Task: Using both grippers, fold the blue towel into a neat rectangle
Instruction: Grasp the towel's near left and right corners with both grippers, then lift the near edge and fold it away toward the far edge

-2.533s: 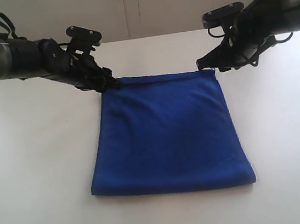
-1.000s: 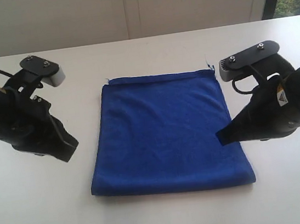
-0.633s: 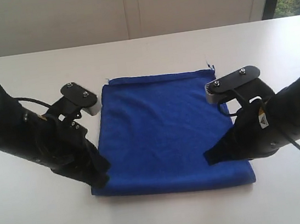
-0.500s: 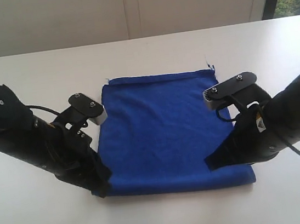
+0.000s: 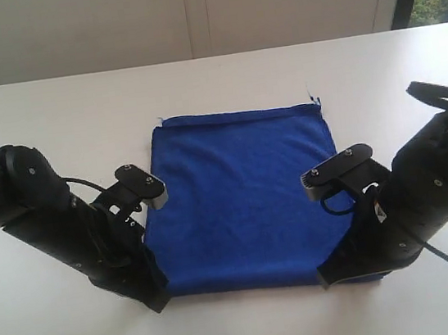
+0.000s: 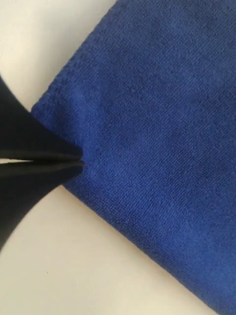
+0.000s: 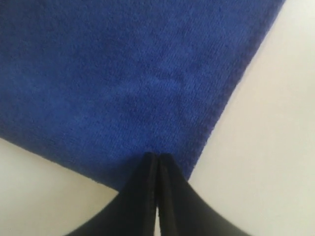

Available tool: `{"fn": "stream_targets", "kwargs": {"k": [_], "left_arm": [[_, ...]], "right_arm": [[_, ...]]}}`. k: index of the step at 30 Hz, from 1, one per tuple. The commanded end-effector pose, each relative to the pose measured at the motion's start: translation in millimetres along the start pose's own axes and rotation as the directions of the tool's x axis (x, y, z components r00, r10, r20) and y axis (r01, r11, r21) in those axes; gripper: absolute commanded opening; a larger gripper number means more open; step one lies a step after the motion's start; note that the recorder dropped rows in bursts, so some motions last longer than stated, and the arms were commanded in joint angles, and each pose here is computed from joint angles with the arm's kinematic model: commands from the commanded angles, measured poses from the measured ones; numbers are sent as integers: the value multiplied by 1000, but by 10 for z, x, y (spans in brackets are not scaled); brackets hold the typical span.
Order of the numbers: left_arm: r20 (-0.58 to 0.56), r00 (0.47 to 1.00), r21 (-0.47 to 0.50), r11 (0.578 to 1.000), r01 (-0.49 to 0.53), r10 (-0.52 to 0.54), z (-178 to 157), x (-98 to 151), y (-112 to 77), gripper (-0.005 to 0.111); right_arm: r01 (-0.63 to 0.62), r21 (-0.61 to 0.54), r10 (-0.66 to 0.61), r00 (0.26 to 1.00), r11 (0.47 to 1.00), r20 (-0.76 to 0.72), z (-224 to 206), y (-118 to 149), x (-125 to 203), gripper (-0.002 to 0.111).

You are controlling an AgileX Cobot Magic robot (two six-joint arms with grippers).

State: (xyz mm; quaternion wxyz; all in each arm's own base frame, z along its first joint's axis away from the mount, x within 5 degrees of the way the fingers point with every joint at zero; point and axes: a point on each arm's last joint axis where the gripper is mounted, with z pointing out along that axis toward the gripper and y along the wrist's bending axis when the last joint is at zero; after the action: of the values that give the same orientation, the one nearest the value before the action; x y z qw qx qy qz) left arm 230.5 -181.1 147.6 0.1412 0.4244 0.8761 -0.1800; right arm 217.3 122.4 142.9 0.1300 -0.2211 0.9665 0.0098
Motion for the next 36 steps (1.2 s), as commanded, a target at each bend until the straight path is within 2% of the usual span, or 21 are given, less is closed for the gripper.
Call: {"fn": "stream_targets", "kwargs": {"k": [1, 7, 11, 15, 19, 23, 26, 28, 30, 32, 36], "left_arm": [[-20, 1000, 33, 999, 10, -10, 8, 34, -43, 0], [24, 995, 19, 995, -93, 93, -293, -26, -130, 0], [40, 979, -3, 980, -200, 200, -539, -44, -199, 0], [-4, 932, 37, 931, -363, 363, -586, 16, -243, 0], [-4, 890, 39, 889, -456, 456, -563, 30, -238, 0], [-7, 841, 45, 840, -541, 542, -543, 34, -230, 0], [0, 804, 28, 804, -594, 594, -542, 22, -220, 11], [4, 785, 8, 785, -620, 620, -538, 8, -206, 24], [7, 760, -10, 760, -650, 650, -538, -5, -196, 38], [5, 750, -7, 750, -662, 662, -524, -4, -191, 48], [-8, 743, 26, 743, -669, 669, -417, 11, -165, 56]], "right_arm": [[19, 4, -19, 1000, 1000, -24, 40, 3, 25, 0], [52, 21, -53, 998, 998, 47, -212, -26, -24, 0], [238, 52, -242, 964, 970, 112, -486, -54, 0, 0], [391, 77, -398, 911, 917, 105, -610, -71, 47, 0], [481, 54, -484, 871, 875, 82, -574, -50, 84, 1], [549, 47, -551, 831, 835, 76, -493, -38, 119, 17], [606, 49, -608, 791, 794, 72, -434, -34, 149, 31], [655, 49, -657, 751, 754, 66, -390, -32, 181, 37], [711, 56, -713, 698, 701, 68, -362, -30, 210, 40], [740, 62, -742, 666, 670, 72, -346, -29, 225, 40], [752, 68, -755, 651, 655, 76, -347, -28, 218, 40]]}}
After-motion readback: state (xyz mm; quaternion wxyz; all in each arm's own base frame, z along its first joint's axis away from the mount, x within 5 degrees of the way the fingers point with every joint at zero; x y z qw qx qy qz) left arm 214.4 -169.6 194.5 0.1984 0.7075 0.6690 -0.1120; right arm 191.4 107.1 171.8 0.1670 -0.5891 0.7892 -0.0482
